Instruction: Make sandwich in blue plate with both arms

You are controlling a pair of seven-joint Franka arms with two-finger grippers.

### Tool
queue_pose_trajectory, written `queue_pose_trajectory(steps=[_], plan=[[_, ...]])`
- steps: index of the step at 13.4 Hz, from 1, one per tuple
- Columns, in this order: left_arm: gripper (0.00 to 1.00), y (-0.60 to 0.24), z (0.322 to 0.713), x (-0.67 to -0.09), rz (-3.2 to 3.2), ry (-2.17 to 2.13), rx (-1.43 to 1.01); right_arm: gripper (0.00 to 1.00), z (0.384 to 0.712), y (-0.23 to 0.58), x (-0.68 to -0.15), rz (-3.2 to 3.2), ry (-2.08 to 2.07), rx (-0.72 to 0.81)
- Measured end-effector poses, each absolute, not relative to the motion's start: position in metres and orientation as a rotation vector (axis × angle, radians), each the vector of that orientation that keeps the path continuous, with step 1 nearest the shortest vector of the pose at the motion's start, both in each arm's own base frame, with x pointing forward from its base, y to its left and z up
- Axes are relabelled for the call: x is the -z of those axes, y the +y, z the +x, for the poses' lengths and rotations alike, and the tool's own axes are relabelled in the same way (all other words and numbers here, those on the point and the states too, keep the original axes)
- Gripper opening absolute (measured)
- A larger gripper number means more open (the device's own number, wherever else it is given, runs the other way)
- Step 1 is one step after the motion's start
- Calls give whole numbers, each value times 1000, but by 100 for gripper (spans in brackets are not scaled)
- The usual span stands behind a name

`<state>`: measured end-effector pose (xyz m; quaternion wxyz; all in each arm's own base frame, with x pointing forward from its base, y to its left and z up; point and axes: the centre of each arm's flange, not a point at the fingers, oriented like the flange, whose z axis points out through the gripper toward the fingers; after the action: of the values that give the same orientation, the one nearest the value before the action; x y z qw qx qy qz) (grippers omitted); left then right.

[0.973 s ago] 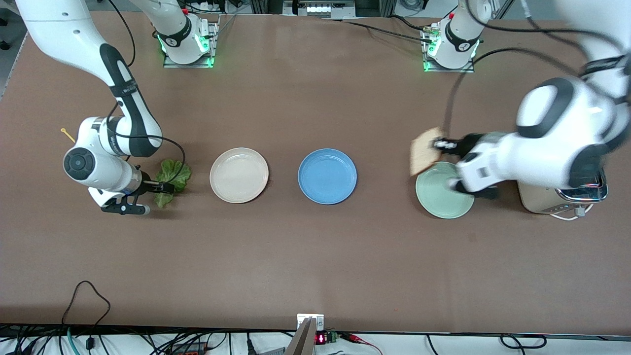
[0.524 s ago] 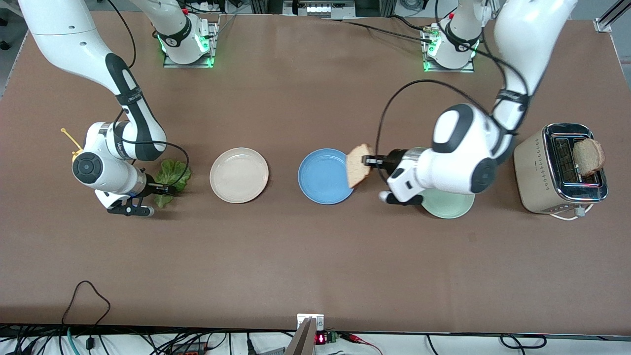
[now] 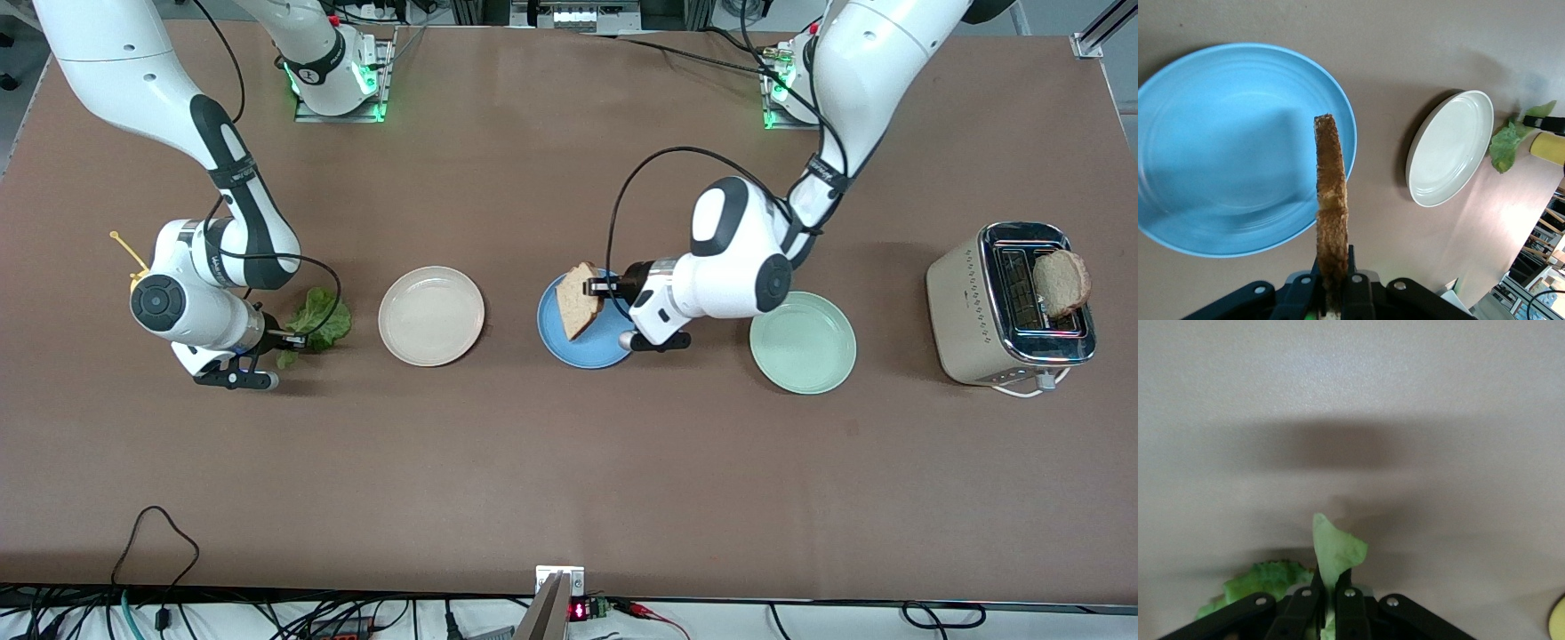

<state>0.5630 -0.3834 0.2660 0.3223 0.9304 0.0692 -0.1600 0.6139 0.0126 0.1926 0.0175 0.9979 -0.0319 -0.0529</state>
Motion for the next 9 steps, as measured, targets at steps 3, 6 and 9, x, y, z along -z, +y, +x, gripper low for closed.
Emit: queue_pose_trajectory(steps=[3,6,9], plan=[[9,-392,558,-249,2448,194,407,7,615,20,-225,3094,-102,230],[9,-391,559,-237,2451,212,411,6,613,44,-275,3084,-182,240],[30,-383,563,-232,2454,230,409,6,600,112,-305,3062,-394,248]])
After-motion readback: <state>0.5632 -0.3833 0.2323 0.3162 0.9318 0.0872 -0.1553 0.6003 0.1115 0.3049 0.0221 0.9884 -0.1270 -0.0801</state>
